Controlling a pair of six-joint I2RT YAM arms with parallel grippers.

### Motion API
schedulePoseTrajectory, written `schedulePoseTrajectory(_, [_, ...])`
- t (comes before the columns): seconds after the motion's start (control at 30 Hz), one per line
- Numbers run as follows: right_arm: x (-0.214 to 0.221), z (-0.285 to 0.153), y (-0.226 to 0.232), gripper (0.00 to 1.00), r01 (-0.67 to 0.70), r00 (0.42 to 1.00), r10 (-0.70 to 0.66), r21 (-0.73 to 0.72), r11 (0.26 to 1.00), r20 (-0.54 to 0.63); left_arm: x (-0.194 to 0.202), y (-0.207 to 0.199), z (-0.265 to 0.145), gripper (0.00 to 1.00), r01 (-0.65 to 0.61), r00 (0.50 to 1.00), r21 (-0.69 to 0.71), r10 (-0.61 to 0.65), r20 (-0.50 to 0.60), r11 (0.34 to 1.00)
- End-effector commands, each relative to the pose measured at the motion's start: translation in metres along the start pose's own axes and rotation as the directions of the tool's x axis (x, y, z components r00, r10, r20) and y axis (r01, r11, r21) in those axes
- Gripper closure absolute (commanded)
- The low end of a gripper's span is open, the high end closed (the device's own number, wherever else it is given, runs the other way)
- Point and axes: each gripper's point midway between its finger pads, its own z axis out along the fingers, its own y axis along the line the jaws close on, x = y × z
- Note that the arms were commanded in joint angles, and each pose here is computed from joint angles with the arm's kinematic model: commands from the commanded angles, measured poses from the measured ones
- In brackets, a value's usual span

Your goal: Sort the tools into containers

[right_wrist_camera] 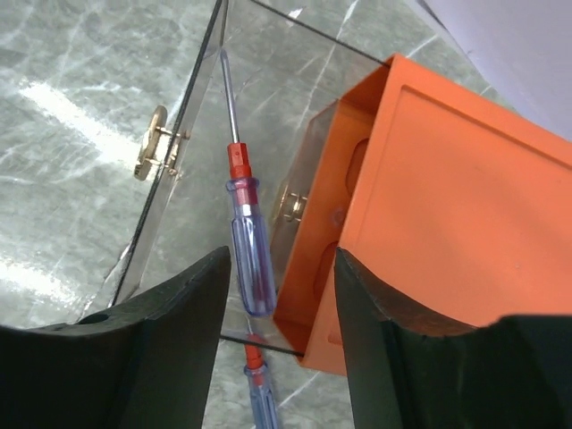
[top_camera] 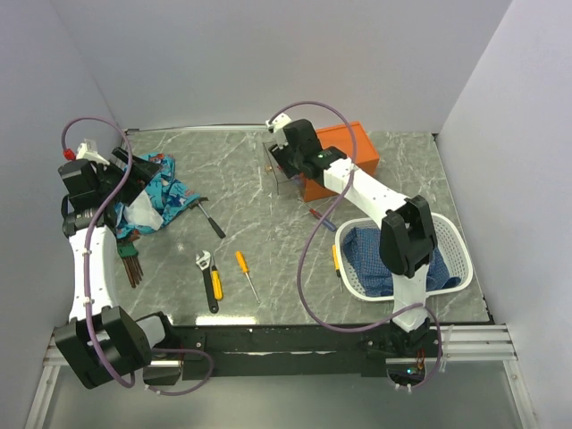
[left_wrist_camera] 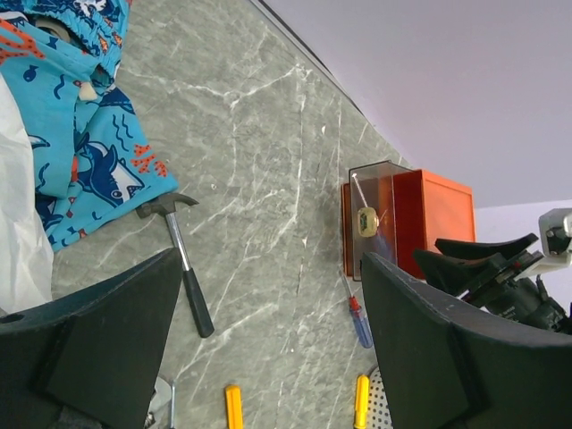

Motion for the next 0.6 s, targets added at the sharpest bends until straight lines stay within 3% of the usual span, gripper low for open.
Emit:
schedulePoseTrajectory(0.0, [-0.059,-0.057,-0.019,0.42,-0.038,0.985,0.034,0.018,0.999,0.169,-0.021,-0.023,-0.004,0.13,-0.037,0.998,0.07,0.033,0.058,0.997])
schedulePoseTrajectory(0.13, [-0.07,-0.096,0.032,0.43,-0.016,0.975,0.055,-0.179,0.984,0.217,-0.02,-0.02,-0.004,0.13,-0.031,0.998,0.064,0.027,0.059,0.997])
schedulePoseTrajectory(0.23, [-0.047,-0.128,0.106,0.43,0.031,0.983,0.036,-0.356,0.934,0.179,-0.018,-0.018,-0.005,0.13,-0.025,0.999,0.052,0.023,0.048,0.998])
schedulePoseTrajectory(0.4, [0.008,-0.157,0.199,0.4,-0.016,0.998,0.047,-0.541,0.841,0.044,-0.023,0.0,-0.016,0.09,-0.009,0.997,-0.061,0.014,0.082,0.998])
schedulePoseTrajectory(0.57, [0.055,-0.146,0.259,0.38,-0.13,0.99,0.07,-0.587,0.799,-0.124,-0.021,0.013,-0.028,0.1,-0.025,0.995,-0.135,0.038,0.096,0.991])
